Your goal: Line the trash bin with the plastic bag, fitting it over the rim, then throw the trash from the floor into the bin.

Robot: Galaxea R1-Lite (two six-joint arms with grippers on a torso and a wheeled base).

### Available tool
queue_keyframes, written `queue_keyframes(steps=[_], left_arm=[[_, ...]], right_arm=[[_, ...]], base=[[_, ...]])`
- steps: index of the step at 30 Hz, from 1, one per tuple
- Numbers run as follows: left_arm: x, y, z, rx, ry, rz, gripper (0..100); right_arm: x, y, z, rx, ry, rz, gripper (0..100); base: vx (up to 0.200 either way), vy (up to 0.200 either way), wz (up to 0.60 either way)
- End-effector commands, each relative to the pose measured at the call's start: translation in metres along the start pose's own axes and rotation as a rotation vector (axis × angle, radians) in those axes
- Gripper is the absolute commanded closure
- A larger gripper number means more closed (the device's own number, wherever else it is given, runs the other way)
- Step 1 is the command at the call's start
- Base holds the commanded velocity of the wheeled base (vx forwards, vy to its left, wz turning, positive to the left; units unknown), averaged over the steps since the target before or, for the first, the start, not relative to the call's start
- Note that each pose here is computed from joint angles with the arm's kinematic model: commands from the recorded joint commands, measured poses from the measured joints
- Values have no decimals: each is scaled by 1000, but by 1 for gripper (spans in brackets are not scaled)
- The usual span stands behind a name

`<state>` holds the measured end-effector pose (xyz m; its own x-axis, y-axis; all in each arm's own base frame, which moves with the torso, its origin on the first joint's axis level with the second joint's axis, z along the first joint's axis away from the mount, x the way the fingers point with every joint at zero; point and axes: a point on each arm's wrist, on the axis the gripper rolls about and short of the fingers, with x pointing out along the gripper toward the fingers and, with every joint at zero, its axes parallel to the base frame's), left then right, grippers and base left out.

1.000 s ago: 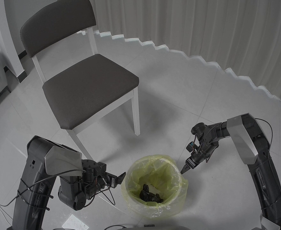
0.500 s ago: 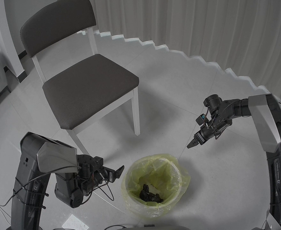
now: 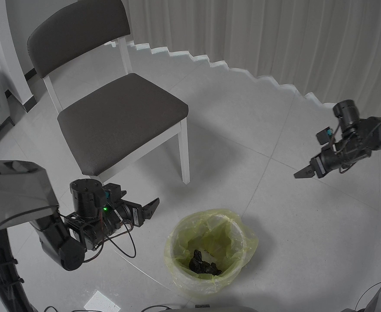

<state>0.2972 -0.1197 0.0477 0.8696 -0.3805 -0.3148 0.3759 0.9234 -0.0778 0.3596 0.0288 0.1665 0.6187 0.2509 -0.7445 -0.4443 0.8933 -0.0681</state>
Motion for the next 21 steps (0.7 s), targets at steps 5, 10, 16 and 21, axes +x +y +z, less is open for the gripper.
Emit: queue_keyframes(steps=[5, 10, 16, 21], left_arm=[[-131, -10, 50, -17, -169, 17, 0], [-179, -7, 59, -14, -219, 64, 0], [-224, 3, 70, -30, -256, 146, 0], [-266, 4, 73, -32, -316, 166, 0]], right_arm=[[-174, 44, -69, 76, -358, -151, 0], [-213, 71, -102, 102, -491, -176, 0], [-244, 99, -139, 103, -615, -173, 0], [-262, 123, -181, 95, -720, -163, 0]], base=[[0, 0, 0], [0, 0, 0], [0, 0, 0], [0, 0, 0]])
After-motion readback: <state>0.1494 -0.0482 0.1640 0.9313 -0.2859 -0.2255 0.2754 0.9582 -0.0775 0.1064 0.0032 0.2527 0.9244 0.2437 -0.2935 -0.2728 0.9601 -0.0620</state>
